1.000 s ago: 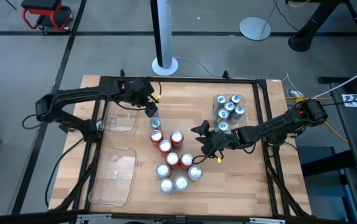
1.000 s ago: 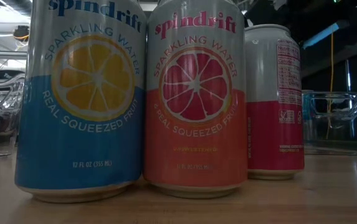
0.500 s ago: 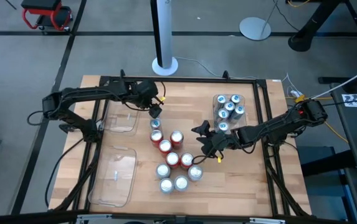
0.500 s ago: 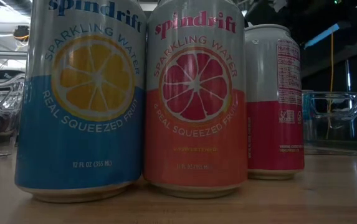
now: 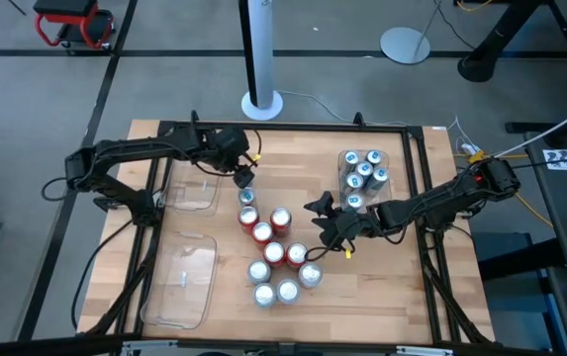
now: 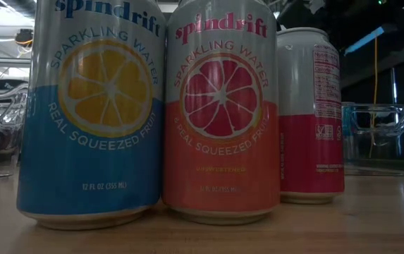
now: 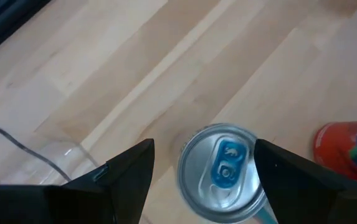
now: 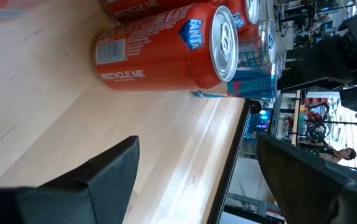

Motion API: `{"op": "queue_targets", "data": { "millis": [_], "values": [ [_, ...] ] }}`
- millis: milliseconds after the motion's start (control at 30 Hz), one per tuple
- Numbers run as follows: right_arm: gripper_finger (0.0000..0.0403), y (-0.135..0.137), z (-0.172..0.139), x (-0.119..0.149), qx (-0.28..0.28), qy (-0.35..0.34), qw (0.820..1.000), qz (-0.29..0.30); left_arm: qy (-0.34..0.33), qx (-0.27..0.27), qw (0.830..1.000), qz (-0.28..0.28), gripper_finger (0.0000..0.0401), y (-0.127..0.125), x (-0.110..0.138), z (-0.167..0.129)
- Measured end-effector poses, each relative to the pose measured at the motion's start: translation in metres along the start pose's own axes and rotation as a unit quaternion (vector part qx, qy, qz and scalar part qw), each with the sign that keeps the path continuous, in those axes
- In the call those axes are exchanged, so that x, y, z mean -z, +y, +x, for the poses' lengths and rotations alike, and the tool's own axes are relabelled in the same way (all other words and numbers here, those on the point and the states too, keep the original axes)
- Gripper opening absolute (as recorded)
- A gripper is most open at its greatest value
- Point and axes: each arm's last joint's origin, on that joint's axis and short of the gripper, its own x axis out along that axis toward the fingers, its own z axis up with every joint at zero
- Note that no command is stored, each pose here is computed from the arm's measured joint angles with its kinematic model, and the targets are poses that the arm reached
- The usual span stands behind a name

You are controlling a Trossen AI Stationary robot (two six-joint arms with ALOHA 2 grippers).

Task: Sort soda cans
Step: Put the blue soda can in the middle right transparent bin

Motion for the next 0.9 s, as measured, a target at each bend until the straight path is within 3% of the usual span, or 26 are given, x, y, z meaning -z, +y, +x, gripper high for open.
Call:
{"op": "queue_targets", "data": {
  "millis": [367, 567, 900],
  "values": [
    [0.0321, 0.0, 0.0, 0.0, 0.0, 0.0, 1.0, 0.0, -0.009, 0.018, 0.999, 0.03, 0.0265, -0.016, -0.001, -0.009],
    [0.0321, 0.0, 0.0, 0.0, 0.0, 0.0, 1.0, 0.0, 0.006, -0.022, 0.999, 0.041, 0.0265, -0.018, 0.003, -0.002],
    [0.0321, 0.0, 0.0, 0.0, 0.001, -0.001, 1.0, 0.001, 0.004, -0.038, 0.998, 0.048, 0.0265, -0.018, 0.001, 0.003]
  ]
}}
